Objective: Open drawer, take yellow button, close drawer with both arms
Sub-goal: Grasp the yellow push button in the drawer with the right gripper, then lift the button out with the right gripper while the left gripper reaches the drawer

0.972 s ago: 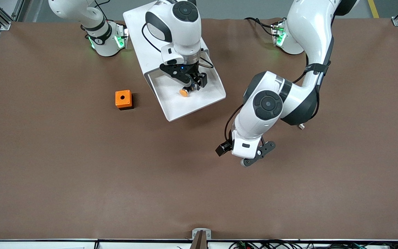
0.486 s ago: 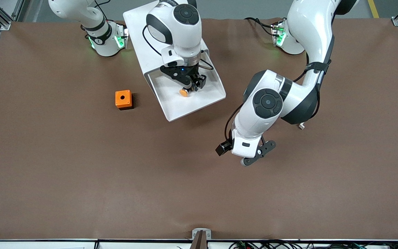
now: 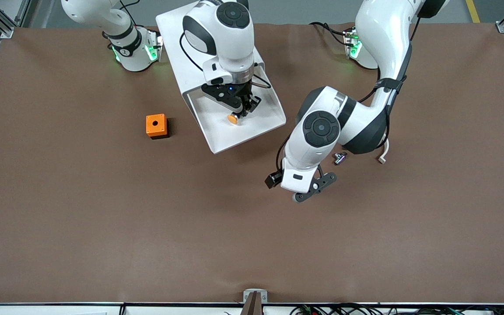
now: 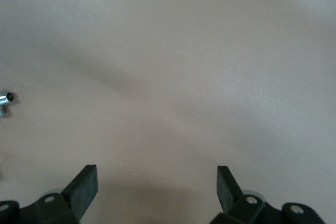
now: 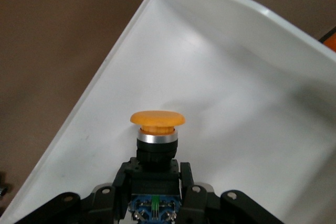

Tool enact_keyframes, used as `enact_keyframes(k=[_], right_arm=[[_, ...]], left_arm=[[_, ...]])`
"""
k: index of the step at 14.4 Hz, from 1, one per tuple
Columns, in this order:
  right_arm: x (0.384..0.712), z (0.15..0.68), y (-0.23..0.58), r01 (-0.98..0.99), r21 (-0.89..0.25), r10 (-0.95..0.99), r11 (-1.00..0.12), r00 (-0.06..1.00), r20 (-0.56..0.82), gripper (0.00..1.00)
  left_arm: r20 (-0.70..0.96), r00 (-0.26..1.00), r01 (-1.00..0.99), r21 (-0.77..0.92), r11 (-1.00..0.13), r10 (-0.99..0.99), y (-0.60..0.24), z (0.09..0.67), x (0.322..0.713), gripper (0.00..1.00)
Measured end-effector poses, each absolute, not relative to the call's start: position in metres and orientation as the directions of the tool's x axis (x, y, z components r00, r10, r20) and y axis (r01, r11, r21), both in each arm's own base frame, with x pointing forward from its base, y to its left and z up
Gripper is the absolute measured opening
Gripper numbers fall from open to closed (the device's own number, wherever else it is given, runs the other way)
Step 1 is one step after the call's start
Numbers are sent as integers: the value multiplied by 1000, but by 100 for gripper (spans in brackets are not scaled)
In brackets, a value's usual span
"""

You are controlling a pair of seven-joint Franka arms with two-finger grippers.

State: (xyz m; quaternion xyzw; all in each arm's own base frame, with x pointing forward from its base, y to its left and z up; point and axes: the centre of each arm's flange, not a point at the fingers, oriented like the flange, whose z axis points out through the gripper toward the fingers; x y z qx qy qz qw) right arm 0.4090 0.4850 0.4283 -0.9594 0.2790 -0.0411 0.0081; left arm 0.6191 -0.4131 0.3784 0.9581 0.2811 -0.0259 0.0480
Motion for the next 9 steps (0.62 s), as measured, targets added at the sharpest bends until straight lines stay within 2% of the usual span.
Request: enact_keyframes(k=[5, 9], right_arm=[[474, 481, 424, -460, 23, -458, -888, 887, 51, 41], [539, 502, 306, -331, 83, -333, -940, 943, -14, 41]], left_arm=[[-92, 780, 625, 50, -779, 619, -417, 376, 614, 100], [-98, 800, 597, 35, -802, 592, -438, 373, 597, 100]])
